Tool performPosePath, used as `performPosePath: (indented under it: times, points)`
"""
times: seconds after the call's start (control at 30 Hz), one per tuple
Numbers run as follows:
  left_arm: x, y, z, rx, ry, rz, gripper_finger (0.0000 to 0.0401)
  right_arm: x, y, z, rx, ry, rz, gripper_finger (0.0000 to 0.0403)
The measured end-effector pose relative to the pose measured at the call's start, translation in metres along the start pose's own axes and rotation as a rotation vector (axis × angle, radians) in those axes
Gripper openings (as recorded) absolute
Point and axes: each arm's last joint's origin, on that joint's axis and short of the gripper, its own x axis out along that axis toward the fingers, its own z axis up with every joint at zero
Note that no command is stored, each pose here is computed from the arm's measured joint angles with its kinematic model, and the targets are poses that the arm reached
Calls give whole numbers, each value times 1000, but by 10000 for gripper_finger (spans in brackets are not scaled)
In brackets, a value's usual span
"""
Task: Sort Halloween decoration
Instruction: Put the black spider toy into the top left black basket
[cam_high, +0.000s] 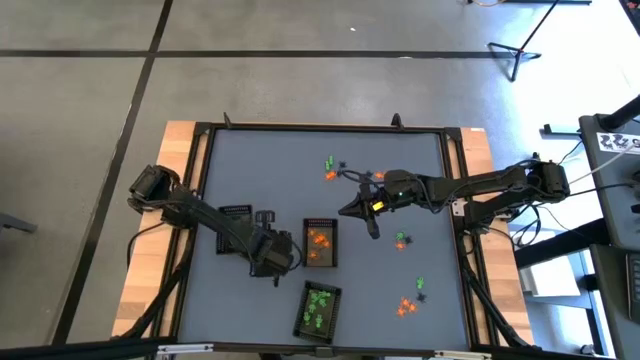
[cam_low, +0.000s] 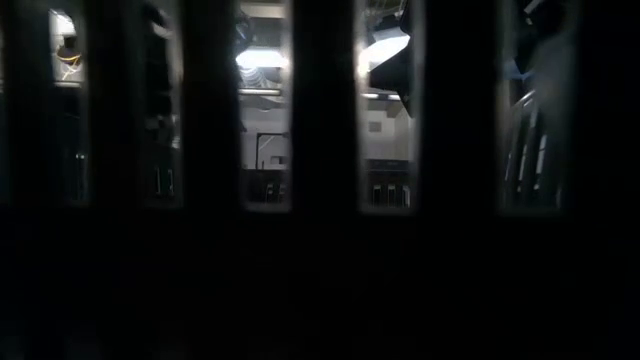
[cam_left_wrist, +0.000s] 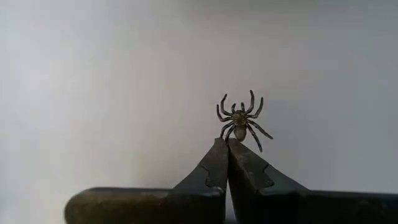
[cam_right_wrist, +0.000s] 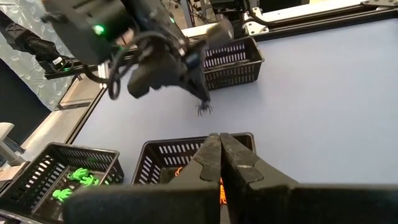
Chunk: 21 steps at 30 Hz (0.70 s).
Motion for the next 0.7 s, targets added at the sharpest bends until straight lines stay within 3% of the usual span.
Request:
performPosePath:
  times: [0.3,0.53,0.7]
  points:
    - [-59,-2,-16,-32,-73,98,0,0,0,0,-6,0,0,0]
    - [-101,13,-55,-150,-214,109,0,0,0,0,-7,-1,0,0]
    - [-104,30,-85,-257,-274,79,0,0,0,0,-8,-2,0,0]
